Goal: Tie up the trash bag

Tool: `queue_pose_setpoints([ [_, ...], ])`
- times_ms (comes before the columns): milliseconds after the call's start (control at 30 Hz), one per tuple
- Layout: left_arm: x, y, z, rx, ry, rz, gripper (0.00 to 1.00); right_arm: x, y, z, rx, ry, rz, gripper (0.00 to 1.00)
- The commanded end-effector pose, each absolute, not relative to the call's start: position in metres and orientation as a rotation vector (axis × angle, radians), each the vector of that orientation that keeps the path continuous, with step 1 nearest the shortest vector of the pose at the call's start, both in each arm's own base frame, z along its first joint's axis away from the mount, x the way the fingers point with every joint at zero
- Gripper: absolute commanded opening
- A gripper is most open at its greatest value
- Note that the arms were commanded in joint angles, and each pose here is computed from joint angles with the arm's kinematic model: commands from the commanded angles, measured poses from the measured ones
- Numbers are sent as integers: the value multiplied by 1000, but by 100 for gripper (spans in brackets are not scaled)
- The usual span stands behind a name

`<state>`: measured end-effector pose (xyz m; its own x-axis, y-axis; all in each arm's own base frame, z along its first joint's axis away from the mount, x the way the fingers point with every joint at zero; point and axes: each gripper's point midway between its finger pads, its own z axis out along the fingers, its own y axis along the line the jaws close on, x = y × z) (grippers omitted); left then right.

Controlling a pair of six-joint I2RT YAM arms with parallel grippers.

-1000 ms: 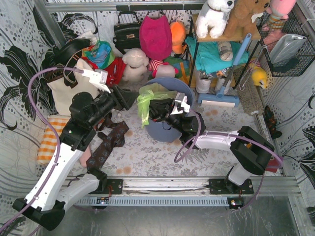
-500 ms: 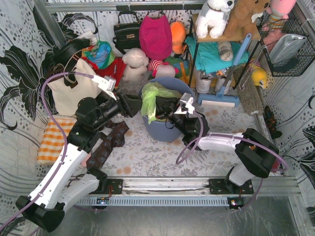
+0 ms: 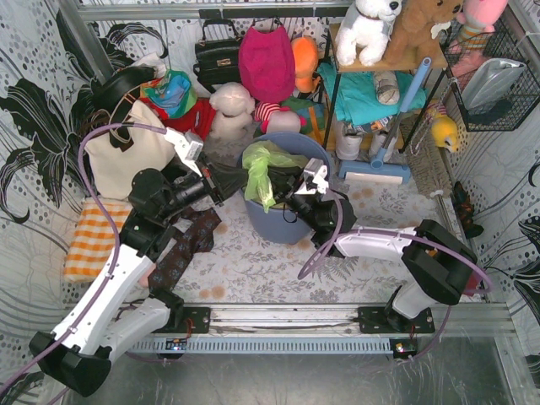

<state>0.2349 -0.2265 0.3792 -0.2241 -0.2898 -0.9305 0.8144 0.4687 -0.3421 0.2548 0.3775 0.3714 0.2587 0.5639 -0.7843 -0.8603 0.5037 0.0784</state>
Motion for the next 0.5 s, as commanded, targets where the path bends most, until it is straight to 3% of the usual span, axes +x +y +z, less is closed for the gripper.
queue_pose_setpoints([
  [0,223,-235,387,571,1386,-1160,0,258,382,382,-403,826,999,0],
  [467,191,-251,368,733,1378,-1362,0,270,389,391,-363,803,987,0],
])
